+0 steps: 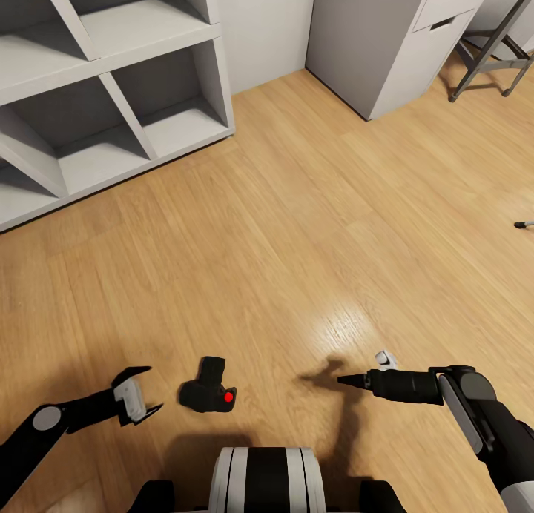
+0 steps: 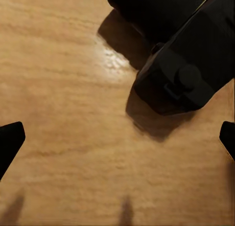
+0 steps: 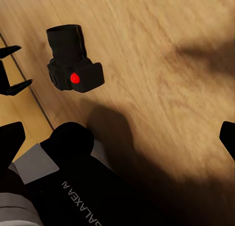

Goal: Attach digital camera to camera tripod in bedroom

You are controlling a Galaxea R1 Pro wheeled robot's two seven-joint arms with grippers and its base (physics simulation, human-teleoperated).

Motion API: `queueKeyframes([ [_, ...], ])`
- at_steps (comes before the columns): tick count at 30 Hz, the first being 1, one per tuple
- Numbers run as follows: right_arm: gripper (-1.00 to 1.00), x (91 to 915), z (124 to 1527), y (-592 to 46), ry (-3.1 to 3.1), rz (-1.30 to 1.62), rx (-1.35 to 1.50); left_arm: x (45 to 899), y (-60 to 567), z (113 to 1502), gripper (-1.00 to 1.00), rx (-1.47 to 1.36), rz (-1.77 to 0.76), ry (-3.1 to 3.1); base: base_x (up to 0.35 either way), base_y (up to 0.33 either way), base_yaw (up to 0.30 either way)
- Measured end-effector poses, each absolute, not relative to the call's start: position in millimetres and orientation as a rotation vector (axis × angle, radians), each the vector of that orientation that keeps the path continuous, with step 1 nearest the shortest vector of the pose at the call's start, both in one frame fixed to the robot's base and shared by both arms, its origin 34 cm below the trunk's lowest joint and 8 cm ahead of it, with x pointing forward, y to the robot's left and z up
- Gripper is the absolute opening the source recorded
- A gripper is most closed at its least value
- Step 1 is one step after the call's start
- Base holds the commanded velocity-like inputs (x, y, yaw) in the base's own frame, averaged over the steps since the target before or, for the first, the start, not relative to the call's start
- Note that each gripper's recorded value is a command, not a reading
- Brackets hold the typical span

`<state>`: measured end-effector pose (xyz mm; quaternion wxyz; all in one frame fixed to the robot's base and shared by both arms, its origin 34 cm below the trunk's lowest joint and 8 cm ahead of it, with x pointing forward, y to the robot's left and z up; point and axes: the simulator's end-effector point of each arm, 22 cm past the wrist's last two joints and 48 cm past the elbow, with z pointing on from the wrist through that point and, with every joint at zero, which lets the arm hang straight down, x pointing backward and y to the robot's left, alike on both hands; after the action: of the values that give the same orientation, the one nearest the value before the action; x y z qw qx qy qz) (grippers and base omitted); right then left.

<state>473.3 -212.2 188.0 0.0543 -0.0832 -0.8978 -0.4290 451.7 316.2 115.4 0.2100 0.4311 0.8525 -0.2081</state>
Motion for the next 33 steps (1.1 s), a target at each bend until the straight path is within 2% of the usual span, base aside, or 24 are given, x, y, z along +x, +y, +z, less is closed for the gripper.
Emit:
queueKeyframes([
  [3,1.0,473.3,188.0,-212.3,-2.727,-1.303,-0.253,446.6,306.2,122.3,1.0,1.257,-0.645,2.315,0.0,0.0,0.0],
  [4,1.0,473.2,188.0,-212.4,-2.727,-1.302,-0.253,429.5,288.1,134.3,1.0,1.373,-0.784,2.206,0.0,0.0,0.0],
  [7,1.0,473.2,188.0,-212.4,-2.727,-1.302,-0.253,409.5,274.9,146.3,1.0,1.488,-0.917,2.095,0.0,0.0,0.0],
  [24,1.0,472.9,186.6,-212.9,-2.733,-1.292,-0.251,402.1,272.0,148.0,1.0,1.545,-0.95,2.061,0.0,0.0,0.0],
  [33,1.0,472.7,186.1,-213.5,-2.735,-1.287,-0.249,408.7,271.2,138.2,1.0,1.523,-0.887,2.112,0.0,0.0,0.0],
])
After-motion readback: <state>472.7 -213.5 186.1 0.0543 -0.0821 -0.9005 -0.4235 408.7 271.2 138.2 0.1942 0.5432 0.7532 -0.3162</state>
